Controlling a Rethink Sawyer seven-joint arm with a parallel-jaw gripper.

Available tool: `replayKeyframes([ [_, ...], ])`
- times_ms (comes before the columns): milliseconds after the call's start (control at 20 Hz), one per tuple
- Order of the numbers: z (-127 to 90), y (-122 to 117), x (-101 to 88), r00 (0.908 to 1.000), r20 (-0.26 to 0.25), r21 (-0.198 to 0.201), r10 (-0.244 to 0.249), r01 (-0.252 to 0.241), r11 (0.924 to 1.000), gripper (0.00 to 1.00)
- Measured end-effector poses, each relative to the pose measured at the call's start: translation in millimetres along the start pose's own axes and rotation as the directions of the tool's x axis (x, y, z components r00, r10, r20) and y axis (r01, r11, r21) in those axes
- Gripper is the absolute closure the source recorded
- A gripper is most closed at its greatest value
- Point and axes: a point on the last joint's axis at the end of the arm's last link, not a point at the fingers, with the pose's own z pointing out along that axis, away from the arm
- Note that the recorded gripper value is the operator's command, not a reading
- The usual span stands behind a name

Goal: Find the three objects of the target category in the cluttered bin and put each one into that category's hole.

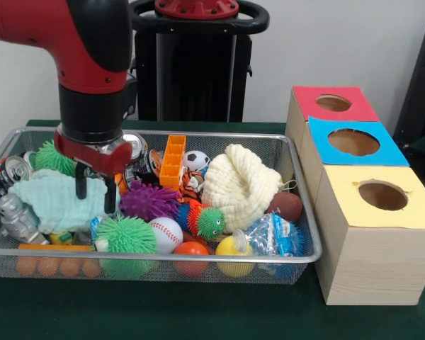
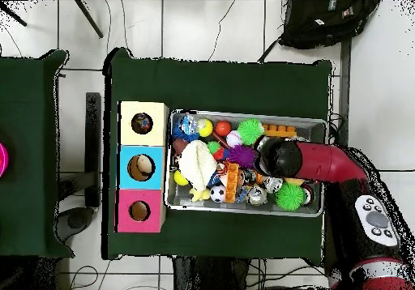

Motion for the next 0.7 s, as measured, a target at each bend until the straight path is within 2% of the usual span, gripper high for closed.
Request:
replayKeyframes([
  [350,27,-4,20.8,0.9988,-0.024,0.021,-0.042,0.043,0.9989,0.0],
  [700,31,-5,27.9,0.9966,-0.024,0.042,-0.079,0.08,0.9959,0.0],
])
